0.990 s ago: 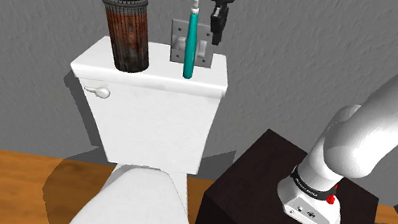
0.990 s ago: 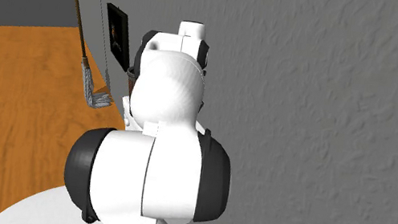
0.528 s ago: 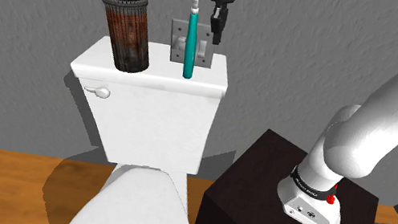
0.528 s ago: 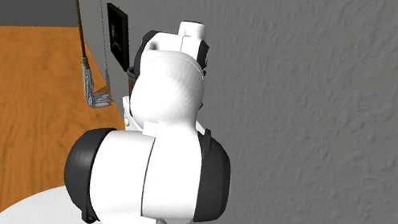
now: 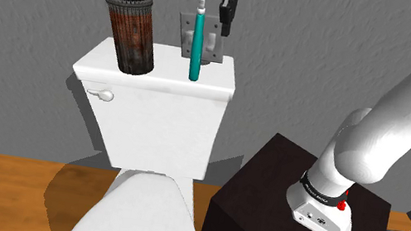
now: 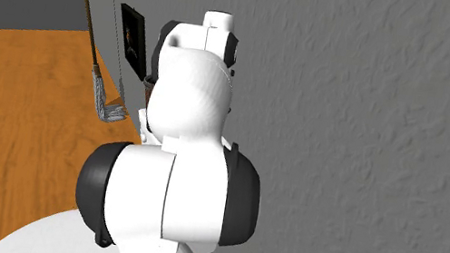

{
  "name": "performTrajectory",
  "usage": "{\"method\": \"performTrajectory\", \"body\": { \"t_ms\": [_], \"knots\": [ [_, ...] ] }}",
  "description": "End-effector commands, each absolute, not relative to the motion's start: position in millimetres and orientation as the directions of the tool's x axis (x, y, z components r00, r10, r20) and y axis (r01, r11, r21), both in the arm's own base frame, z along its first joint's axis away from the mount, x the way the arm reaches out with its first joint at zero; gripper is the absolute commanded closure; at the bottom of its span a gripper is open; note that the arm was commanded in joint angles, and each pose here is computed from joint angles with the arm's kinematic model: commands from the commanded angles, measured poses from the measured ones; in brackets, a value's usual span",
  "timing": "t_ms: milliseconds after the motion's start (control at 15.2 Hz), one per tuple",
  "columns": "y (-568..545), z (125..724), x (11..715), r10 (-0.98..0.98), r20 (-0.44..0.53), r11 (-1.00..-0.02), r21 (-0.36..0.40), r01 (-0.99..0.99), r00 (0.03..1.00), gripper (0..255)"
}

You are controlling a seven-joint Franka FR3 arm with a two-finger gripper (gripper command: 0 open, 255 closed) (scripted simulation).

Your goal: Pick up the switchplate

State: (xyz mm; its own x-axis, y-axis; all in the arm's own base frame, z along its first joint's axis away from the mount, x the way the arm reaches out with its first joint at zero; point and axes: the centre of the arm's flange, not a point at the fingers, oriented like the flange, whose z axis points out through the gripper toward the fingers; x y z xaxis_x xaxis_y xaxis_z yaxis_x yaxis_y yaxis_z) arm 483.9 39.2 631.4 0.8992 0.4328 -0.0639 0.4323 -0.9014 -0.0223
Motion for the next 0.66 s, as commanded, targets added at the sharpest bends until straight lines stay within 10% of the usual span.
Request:
{"method": "performTrajectory", "body": {
  "t_ms": [0,594],
  "knots": [
    [39,643,483,0.433,-0.064,-0.902,-0.022,0.432,0.899,255],
    [39,680,483,0.433,-0.064,-0.902,-0.022,0.432,0.899,255]
  ]
}}
